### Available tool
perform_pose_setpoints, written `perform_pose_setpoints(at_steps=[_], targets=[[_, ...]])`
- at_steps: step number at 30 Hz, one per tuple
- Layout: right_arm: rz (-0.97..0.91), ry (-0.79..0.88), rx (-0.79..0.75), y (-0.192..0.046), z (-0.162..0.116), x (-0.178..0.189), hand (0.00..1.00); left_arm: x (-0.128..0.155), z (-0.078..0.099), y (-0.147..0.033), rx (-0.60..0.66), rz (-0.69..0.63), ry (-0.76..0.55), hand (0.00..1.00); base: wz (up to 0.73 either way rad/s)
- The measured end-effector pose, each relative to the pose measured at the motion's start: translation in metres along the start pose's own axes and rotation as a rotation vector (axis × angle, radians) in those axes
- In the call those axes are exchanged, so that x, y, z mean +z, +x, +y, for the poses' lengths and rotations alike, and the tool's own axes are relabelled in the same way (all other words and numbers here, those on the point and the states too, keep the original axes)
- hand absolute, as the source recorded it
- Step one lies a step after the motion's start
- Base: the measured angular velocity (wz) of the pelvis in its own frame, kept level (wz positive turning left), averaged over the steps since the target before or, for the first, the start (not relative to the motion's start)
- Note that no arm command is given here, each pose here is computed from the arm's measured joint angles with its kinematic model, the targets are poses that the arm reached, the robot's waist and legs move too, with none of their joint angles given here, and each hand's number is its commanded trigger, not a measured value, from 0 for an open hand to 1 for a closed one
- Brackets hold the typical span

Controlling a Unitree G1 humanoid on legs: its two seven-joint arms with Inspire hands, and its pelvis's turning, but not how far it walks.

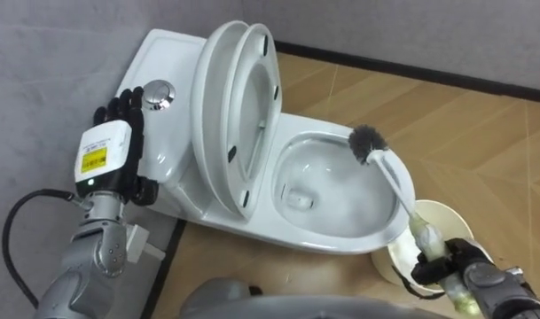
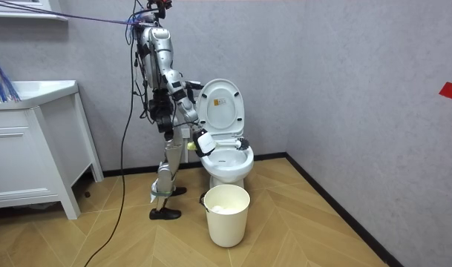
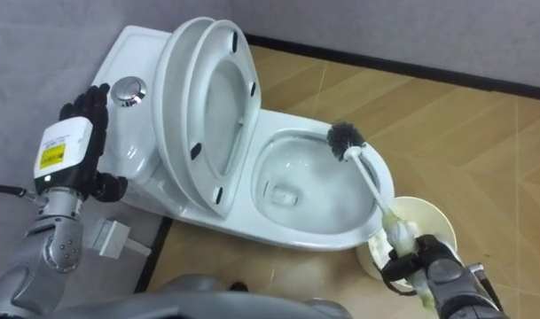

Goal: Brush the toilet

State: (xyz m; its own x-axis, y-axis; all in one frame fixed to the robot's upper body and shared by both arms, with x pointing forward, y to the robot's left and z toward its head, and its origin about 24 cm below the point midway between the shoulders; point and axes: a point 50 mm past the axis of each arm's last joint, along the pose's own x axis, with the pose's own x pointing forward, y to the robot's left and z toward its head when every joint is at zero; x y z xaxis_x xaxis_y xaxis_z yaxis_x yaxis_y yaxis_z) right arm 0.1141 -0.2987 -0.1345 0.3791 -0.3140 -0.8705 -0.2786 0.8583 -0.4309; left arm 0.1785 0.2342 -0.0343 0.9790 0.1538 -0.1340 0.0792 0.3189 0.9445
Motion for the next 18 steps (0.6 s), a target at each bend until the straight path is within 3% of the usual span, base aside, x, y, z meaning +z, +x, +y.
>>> perform_pose_setpoints(at_steps=[9,18], targets=[[0.001,-0.003,0.059,0.000,0.002,0.000,1.00,0.000,-0.001,0.000,0.000,-0.018,0.053,0.00,0.00],[-0.024,-0.034,0.088,0.001,0.001,0.013,1.00,0.004,-0.013,0.011,-0.073,-0.045,0.096,0.00,-0.02]])
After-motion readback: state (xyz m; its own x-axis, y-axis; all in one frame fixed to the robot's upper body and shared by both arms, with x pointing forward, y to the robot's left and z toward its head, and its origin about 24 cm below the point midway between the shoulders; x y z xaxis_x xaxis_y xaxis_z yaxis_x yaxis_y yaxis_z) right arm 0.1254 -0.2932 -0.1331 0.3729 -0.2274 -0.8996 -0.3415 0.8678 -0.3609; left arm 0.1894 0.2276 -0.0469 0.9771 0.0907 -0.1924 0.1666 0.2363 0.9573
